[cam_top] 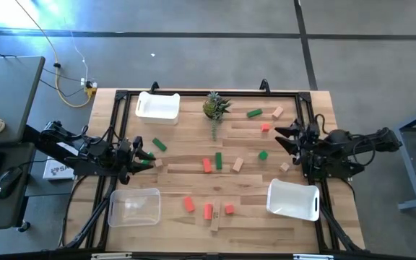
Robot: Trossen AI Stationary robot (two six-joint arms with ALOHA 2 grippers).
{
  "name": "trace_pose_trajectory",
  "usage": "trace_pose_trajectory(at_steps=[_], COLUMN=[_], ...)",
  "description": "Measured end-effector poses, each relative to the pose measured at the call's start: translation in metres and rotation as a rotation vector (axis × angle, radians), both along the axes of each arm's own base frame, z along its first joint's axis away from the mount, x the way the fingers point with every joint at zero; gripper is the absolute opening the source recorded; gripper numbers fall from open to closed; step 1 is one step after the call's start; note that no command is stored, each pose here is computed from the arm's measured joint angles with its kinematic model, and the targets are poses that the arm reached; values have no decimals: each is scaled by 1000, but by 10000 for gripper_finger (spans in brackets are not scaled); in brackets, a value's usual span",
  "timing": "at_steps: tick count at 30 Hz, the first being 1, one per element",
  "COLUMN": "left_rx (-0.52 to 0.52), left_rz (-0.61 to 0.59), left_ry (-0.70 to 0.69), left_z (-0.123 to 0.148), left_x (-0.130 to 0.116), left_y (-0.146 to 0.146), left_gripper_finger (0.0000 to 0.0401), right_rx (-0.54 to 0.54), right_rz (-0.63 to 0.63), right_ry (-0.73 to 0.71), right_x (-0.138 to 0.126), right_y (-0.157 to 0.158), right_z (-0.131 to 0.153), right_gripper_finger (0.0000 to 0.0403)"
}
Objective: Sort & place blocks by color
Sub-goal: Put the green block into the bottom white bin
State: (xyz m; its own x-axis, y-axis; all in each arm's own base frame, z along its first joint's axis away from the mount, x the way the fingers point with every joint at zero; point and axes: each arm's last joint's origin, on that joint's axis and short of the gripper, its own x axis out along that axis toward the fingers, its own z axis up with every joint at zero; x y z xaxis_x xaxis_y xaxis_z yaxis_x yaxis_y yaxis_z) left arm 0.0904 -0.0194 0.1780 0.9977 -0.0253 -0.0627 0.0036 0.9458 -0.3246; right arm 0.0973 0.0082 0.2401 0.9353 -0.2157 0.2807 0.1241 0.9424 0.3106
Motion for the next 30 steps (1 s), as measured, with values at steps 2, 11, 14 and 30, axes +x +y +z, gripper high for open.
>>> trace_pose_trajectory(at_steps=[2,11,14,30], left_rx=[-23,-26,-26,-22], left_rz=[-5,0,3,63], left_ry=[1,1,1,-1], left_z=[0,0,0,0], left_x=[0,0,0,0], left_y=[0,0,0,2], left_gripper_finger=[145,145,145,145], right_rx=[-32,10,101,445], right_rz=[-14,-205,-229,-359], right_ry=[-6,212,375,994], right_x=[-1,2,6,61], right_y=[0,-5,-5,9], right_z=[11,58,63,16], right_gripper_finger=[198,246,248,248])
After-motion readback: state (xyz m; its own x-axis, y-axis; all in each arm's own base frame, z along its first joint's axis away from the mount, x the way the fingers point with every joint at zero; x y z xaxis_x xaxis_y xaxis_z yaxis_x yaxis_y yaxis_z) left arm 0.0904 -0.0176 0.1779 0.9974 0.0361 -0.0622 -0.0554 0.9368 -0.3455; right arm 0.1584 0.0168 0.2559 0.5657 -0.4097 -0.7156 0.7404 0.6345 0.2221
